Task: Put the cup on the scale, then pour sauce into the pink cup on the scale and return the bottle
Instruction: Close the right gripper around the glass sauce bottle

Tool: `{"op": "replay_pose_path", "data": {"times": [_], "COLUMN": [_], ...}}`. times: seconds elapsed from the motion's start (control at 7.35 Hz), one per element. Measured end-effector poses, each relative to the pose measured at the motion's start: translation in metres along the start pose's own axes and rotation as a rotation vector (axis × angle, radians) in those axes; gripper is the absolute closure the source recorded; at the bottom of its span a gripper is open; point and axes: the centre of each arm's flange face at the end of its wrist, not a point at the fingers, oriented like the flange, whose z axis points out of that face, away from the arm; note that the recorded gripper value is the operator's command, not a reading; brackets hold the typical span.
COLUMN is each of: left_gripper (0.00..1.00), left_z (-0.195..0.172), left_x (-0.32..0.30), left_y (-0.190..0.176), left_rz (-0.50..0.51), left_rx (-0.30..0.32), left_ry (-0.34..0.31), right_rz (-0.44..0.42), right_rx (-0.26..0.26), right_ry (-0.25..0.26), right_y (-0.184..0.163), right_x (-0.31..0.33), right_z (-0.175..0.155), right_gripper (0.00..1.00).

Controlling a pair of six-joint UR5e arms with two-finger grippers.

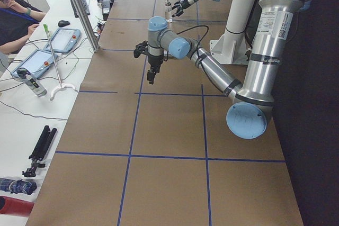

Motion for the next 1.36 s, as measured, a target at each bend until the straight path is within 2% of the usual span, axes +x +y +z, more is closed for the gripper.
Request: {"op": "replay_pose_path", "data": {"times": [0.68, 1.36], "left_gripper": [0.0, 0.0], "left_z": [0.003, 0.001], "left_x": [-0.001, 0.001], "left_y": [0.0, -0.002], "left_rz": [-0.002, 0.001], "left_rx": [-0.005, 0.0], "left_ry": [-0.002, 0.0], "right_rz": [0.0, 0.003], "right_rx": [0.01, 0.016], "right_ry": [0.024, 0.026], "right_y": [-0.002, -0.009], "right_x": [0.003, -0.004], "right_z": [0.016, 0.029], "right_gripper": [0.0, 0.0]}}
